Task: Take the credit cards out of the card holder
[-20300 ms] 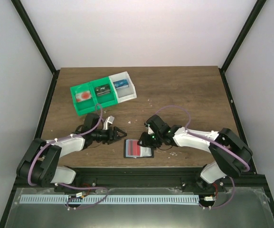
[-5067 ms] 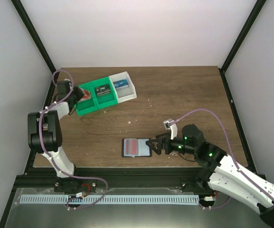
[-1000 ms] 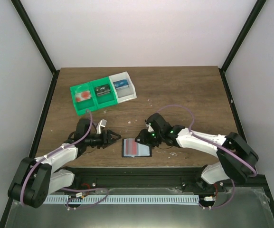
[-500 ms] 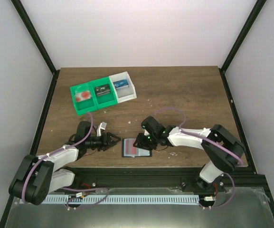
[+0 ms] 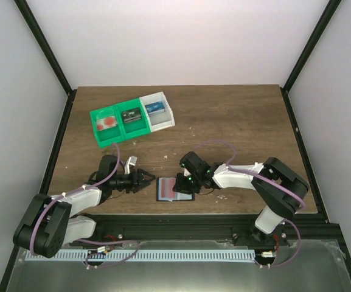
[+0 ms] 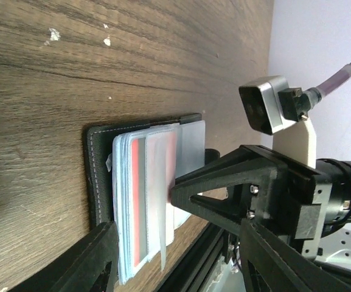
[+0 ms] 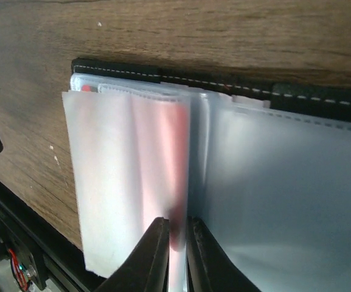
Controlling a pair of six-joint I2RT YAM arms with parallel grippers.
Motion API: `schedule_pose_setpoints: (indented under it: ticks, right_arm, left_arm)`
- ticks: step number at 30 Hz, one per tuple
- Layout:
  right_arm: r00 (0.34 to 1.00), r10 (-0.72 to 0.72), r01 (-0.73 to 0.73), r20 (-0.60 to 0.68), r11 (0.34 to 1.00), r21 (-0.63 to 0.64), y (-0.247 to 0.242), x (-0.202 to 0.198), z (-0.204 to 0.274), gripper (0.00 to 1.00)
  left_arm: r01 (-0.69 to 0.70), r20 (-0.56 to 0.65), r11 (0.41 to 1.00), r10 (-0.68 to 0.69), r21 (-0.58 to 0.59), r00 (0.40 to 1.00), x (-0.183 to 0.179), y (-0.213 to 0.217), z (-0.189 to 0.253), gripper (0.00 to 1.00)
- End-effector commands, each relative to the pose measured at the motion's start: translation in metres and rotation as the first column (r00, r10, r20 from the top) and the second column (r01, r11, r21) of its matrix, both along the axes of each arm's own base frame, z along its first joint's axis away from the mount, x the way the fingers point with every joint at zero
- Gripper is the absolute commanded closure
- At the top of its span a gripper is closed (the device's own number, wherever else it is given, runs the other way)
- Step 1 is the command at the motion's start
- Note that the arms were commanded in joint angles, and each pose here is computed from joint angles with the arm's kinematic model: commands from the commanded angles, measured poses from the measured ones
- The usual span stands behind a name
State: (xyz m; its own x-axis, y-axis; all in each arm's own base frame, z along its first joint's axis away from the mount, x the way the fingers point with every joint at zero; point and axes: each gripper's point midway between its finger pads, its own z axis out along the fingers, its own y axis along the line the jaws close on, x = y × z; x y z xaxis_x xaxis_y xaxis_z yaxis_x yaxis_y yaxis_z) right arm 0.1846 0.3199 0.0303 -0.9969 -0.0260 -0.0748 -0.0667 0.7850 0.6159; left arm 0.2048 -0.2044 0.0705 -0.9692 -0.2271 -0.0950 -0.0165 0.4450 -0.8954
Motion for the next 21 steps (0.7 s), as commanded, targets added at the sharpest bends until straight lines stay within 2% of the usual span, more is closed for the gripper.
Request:
schedule_pose_setpoints:
  ticks: [1,5,21]
  right_arm:
    - [1.0,0.018,-0.018,0.005,1.0,-0.004,-0.002,-0.005,-0.007,0.92]
    - [1.0,0.017,-0.017,0.006,1.0,0.008,-0.005,-0.009,-0.01,1.0]
    - [0.999,0.038,-0.041,0.022,0.99,0.136,-0.002,-0.022,0.0,1.0]
  left_arm:
    - [0.015,0.004,0.999,-0.015,-0.035,1.0,-0.002,-0.005,0.004,0.43]
    - [0.019,-0.01,0.999,-0.02,-0.051,1.0,-0.001,-0.007,0.002,0.43]
    - [0.099,-0.003,0.991,-0.1,-0.09,0.995,-0.003,-0.043,0.012,0.38]
